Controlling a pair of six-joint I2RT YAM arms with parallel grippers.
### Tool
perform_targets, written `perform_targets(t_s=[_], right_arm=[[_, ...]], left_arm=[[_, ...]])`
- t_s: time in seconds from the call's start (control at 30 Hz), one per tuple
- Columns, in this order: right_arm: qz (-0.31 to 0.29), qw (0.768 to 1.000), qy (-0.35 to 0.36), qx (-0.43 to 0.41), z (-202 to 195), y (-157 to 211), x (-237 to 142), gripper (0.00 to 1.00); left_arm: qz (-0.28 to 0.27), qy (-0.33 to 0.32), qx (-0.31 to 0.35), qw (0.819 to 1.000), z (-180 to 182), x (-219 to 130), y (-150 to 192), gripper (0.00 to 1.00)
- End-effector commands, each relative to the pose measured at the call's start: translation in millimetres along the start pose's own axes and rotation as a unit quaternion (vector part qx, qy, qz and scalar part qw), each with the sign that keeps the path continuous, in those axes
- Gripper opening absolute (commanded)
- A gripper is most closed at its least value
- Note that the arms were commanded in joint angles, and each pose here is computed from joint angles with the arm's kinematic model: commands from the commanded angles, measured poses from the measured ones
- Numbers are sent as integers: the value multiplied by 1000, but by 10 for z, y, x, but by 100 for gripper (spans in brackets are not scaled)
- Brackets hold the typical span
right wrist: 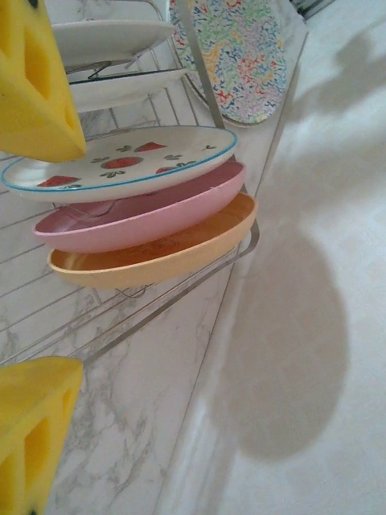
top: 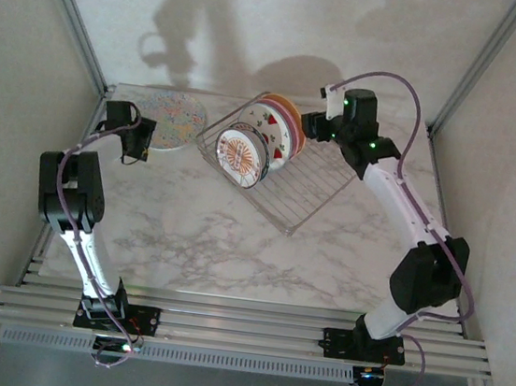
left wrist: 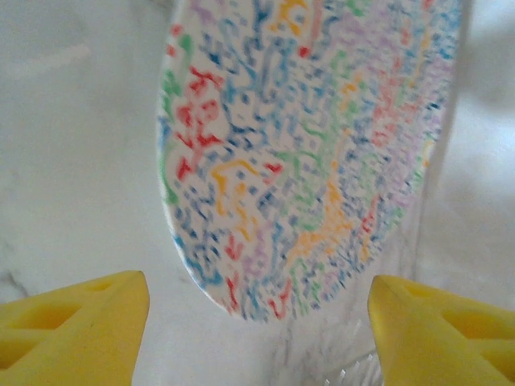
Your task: Unload the plates from the dish rack
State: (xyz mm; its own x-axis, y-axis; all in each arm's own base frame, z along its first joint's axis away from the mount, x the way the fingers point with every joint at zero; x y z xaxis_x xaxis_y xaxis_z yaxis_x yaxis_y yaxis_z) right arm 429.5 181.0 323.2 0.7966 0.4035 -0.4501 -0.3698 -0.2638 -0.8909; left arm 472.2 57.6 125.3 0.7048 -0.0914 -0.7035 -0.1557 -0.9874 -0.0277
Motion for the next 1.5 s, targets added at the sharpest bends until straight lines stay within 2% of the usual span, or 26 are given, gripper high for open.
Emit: perform_targets(t_s=[0.0,0.17,0.33,0.6,0.73,1.13,1.47], right_arm=[[25,999,-19,-8,-8,59,183,63],[53,998,-33,-4,-43,139,430,57],[78,996,-38,-6,-80,245,649,54],[108,993,-45,-4,-159,368,940,48],[122,991,-53,-13,-160,439,1059,46],[133,988,-52,-51,-204,521,1245,44],[129,987,-54,-77,-214,517,1362,41]], left_arm=[[-5,47,31,998,-349,-377,250,74],[-6,124,85,989,-794,-875,706,76],[24,205,163,965,-1114,-1356,1268,76],[94,334,297,890,-1309,-2057,2160,75],[120,354,323,869,-1236,-2146,2381,74],[127,366,329,861,-1238,-2183,2476,73],[137,355,330,864,-1239,-2083,2536,73]])
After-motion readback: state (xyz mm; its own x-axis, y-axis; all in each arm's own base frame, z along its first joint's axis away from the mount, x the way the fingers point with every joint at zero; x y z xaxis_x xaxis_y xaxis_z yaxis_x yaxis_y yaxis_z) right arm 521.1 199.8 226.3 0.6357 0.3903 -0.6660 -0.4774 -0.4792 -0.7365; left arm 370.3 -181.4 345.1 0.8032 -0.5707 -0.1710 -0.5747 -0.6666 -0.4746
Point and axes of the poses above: each hand's point on the last joint's axis, 136 mm out from that joint toward the fingers, its own x axis out along the fingers, its own z axis along the line the jaws close on, y = z × x, the point moved 5 cm from there along -x, back along the fingers, and after that the axes turned 3 degrees about -x, right-handed, at the moved point
